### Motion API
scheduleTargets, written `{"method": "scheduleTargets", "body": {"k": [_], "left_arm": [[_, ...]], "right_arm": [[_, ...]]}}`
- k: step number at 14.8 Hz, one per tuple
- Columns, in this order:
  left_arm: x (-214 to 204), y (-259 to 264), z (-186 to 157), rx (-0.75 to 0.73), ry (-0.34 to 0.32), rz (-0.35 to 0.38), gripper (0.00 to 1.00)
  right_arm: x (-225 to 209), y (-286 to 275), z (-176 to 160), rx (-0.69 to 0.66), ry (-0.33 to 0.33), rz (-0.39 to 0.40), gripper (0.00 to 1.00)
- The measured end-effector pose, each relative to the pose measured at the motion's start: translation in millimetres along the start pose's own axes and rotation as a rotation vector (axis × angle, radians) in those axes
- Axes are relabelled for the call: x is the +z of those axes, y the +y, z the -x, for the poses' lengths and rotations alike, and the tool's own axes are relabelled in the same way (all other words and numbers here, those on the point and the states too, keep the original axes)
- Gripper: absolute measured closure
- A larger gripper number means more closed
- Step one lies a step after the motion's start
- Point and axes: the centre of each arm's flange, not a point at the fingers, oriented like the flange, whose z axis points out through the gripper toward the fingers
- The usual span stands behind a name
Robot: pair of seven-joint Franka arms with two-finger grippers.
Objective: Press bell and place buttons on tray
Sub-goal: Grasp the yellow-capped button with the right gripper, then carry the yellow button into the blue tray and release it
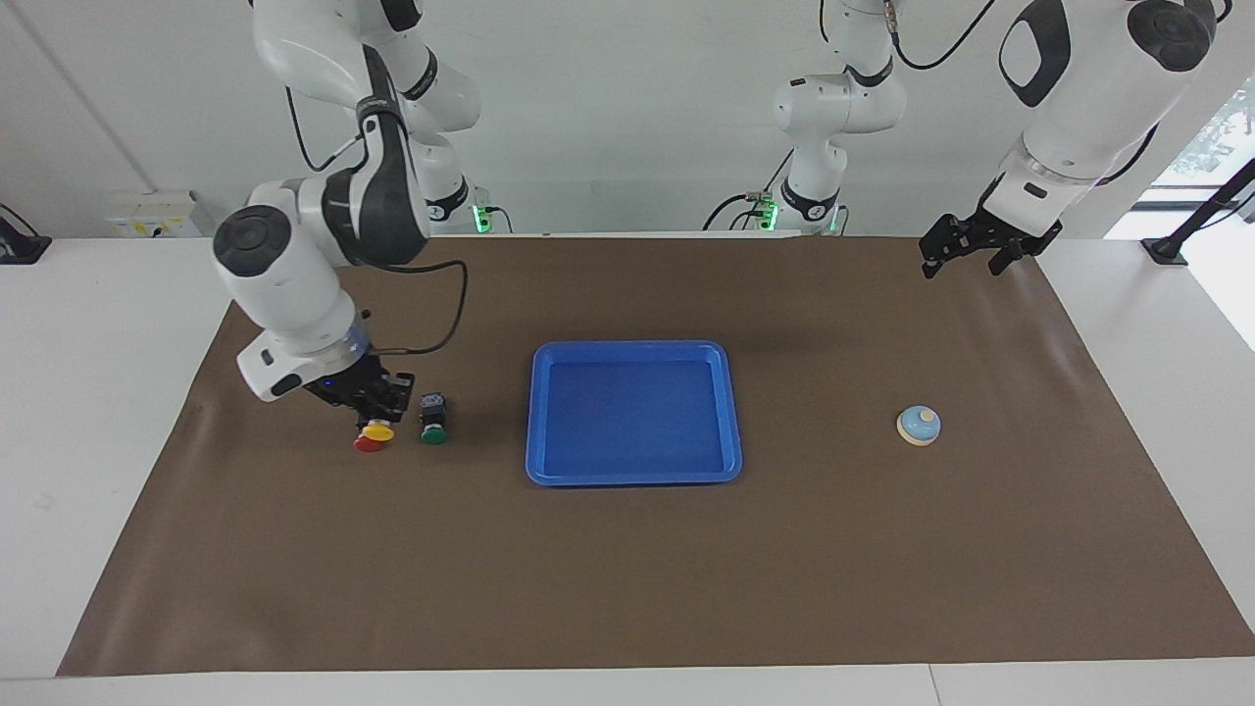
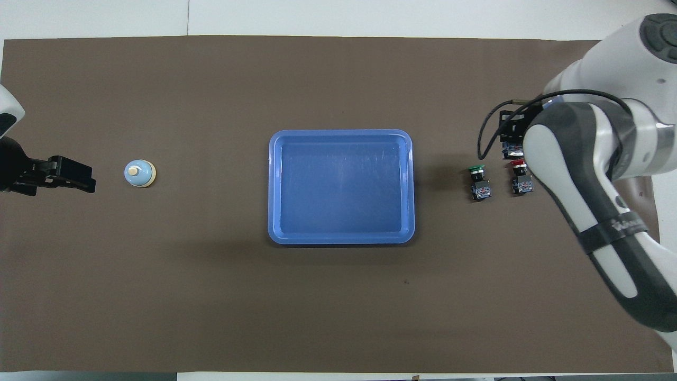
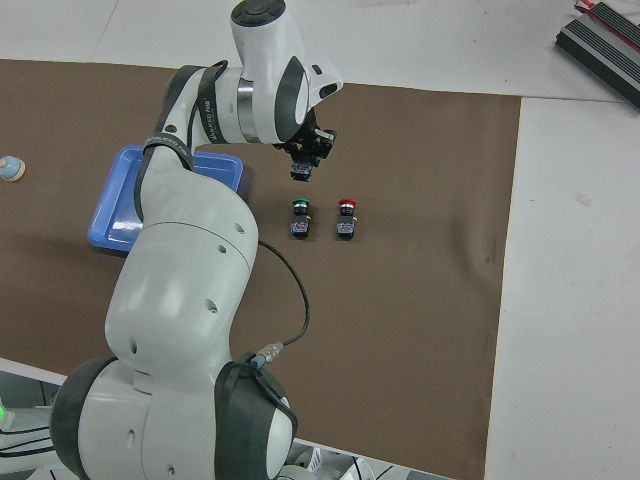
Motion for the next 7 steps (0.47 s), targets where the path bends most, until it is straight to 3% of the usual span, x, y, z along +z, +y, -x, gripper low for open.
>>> {"method": "scheduleTargets", "body": {"k": [4, 7], "left_arm": [[0, 0, 0, 0.000, 0.000, 0.000, 0.00], [0, 0, 0, 0.000, 0.000, 0.000, 0.00]], "right_arm": [[16, -124, 47, 0.014, 0.008, 0.002, 0.59], [42, -176, 68, 0.017, 0.019, -0.008, 0.59]]}}
